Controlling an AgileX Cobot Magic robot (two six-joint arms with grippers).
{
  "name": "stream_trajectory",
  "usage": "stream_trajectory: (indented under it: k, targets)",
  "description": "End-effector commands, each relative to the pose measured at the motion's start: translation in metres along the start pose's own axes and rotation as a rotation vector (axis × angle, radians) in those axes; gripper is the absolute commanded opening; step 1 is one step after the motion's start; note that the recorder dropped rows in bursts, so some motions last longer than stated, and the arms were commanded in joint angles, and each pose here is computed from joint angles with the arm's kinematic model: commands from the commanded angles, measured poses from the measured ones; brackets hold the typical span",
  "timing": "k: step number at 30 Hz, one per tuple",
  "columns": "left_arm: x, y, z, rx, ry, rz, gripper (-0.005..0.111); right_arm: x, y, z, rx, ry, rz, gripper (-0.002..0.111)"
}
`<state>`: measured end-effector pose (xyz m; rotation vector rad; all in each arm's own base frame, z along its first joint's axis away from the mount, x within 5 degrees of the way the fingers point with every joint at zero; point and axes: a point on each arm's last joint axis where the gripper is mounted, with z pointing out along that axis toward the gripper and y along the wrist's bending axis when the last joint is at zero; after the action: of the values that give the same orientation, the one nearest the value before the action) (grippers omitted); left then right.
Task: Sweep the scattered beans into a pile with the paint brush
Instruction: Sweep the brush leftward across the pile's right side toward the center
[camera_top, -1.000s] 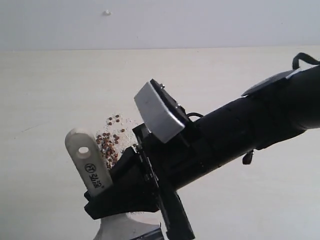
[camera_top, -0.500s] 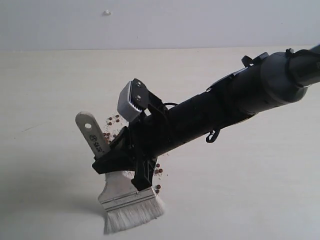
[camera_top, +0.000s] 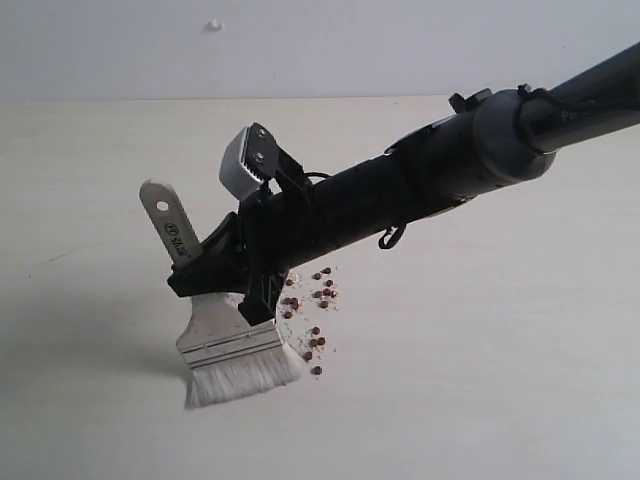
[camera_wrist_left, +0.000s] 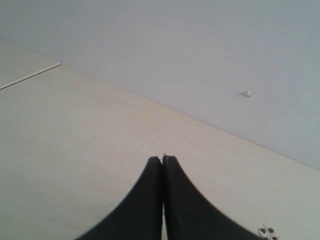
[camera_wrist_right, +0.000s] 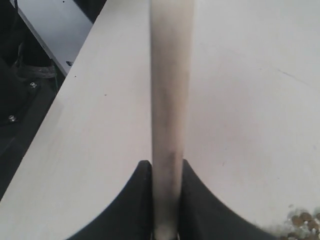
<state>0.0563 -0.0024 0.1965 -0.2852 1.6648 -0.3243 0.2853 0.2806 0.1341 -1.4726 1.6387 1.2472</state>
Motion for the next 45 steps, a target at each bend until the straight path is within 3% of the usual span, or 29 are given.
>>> stream_trajectory:
  k: [1,5,10,15,21,28,45]
  targets:
    - [0.001,0.0,0.0,0.006,0.001,-0.004,0.0,-0.007,-0.007,-0.001,0.023,0.001,-0.055,0.0]
    - [0.001,0.0,0.0,0.006,0.001,-0.004,0.0,-0.02,0.001,-0.007,-0.045,0.043,-0.065,0.0]
    - [0.001,0.0,0.0,0.006,0.001,-0.004,0.0,-0.055,0.038,-0.032,-0.202,0.075,-0.133,0.0]
    - [0.001,0.0,0.0,0.006,0.001,-0.004,0.0,-0.041,0.046,-0.038,-0.265,0.235,-0.123,0.0]
    - [0.001,0.0,0.0,0.006,0.001,-0.004,0.0,-0.005,0.013,-0.051,-0.231,0.266,-0.042,0.0]
    - [0.001,0.0,0.0,0.006,0.001,-0.004,0.0,0.018,-0.006,-0.051,-0.235,0.251,-0.076,0.0]
    - [0.001,0.0,0.0,0.006,0.001,-0.004,0.0,-0.001,-0.066,-0.03,-0.162,0.153,-0.161,0.0]
